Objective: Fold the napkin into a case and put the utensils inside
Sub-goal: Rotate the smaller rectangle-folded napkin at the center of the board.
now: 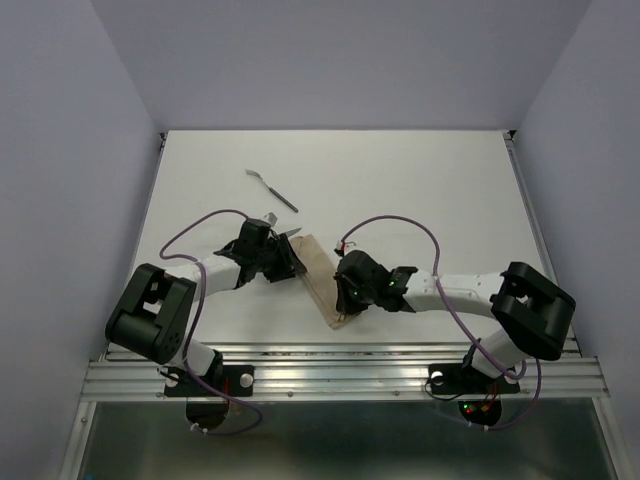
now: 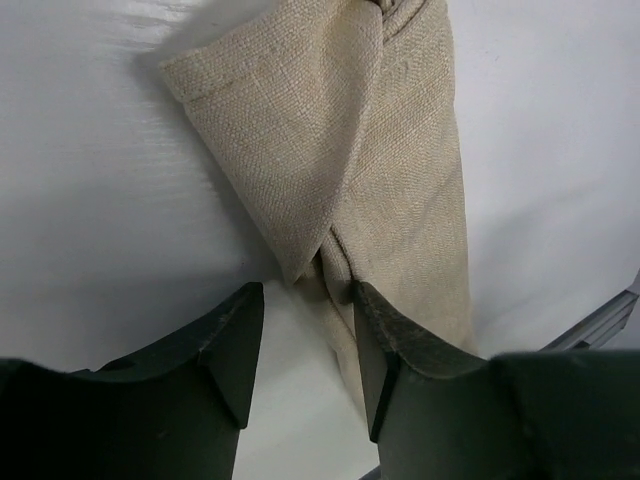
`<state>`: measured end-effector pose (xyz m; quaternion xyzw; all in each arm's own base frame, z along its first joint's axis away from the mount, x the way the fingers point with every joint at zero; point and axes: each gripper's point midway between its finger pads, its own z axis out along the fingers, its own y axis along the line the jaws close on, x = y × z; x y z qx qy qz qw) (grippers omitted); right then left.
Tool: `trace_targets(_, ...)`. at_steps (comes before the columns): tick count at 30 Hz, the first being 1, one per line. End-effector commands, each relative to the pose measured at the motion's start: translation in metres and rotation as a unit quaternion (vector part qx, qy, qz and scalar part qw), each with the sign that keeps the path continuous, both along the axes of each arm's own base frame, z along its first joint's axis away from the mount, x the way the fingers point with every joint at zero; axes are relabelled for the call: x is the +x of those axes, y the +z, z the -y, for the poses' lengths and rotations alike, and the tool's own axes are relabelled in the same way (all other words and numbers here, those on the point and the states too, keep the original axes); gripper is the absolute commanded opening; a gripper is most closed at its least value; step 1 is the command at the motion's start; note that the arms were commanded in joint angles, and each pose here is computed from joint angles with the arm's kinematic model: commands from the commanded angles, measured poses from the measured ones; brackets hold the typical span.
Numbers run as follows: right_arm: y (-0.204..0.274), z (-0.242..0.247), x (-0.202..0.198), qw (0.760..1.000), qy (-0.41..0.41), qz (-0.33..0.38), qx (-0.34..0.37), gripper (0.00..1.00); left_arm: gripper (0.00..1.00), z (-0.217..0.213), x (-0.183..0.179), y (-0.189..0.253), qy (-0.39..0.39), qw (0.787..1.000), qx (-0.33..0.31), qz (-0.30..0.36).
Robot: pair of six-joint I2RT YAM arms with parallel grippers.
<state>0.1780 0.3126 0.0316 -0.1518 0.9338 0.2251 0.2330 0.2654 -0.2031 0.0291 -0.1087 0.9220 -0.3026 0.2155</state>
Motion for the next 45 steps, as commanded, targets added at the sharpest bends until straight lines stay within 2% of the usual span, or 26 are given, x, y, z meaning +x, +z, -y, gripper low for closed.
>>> trace_targets(1,0.039,-0.009,0.014,0.999,-0.007,0.049,0.022,0.06,0.48,0.003,0.002,-0.005,-0.013,1.000,-0.006,0.009)
trace_targets(6,0.050,0.006,0.024,0.996,-0.046,0.077,0.012,0.08,0.30,0.007,-0.001,-0.009,-0.023,1.000,-0.013,0.003)
trace_targets(7,0.052,0.011,0.025,0.995,-0.054,0.081,0.006,0.09,0.23,0.010,-0.001,-0.009,-0.025,1.000,-0.015,0.002)
trace_targets(8,0.053,0.014,0.026,0.995,-0.060,0.085,0.002,0.09,0.19,0.013,-0.001,-0.010,-0.028,0.999,-0.018,0.001)
trace_targets(11,0.057,0.028,0.029,0.992,-0.083,0.099,-0.010,0.10,0.13,0.024,-0.003,-0.008,-0.037,0.999,-0.027,0.000)
trace_targets(21,0.064,0.070,0.036,0.983,-0.138,0.113,-0.036,0.11,0.13,0.092,0.000,-0.001,-0.082,0.995,-0.059,-0.004)
trace_targets(24,0.062,0.074,0.034,0.983,-0.137,0.108,-0.049,0.11,0.14,0.106,0.009,0.006,-0.085,0.994,-0.067,0.003)
trace_targets(27,0.058,0.074,0.030,0.985,-0.130,0.097,-0.056,0.11,0.20,0.110,0.015,0.015,-0.086,0.994,-0.070,0.012)
trace_targets(30,0.054,0.071,0.027,0.987,-0.127,0.087,-0.047,0.12,0.31,0.109,0.019,0.025,-0.091,0.993,-0.066,0.024)
trace_targets(31,0.053,0.069,0.025,0.988,-0.125,0.082,-0.044,0.13,0.39,0.107,0.018,0.026,-0.092,0.994,-0.062,0.023)
trace_targets(33,0.048,0.066,0.022,0.989,-0.120,0.076,-0.047,0.15,0.48,0.104,0.016,0.034,-0.097,0.993,-0.060,0.030)
trace_targets(35,0.047,0.061,0.021,0.989,-0.114,0.076,-0.050,0.22,0.59,0.098,0.013,0.038,-0.097,0.993,-0.054,0.031)
trace_targets(36,0.047,0.058,0.019,0.989,-0.110,0.079,-0.052,0.27,0.60,0.093,0.012,0.044,-0.096,0.993,-0.051,0.037)
trace_targets(40,0.045,0.049,0.022,0.989,-0.101,0.086,-0.064,0.47,0.61,0.071,0.008,0.056,-0.081,0.995,-0.043,0.045)
trace_targets(45,0.039,0.036,0.026,0.986,-0.088,0.100,-0.096,0.56,0.61,0.028,0.015,0.076,-0.034,0.997,-0.030,0.069)
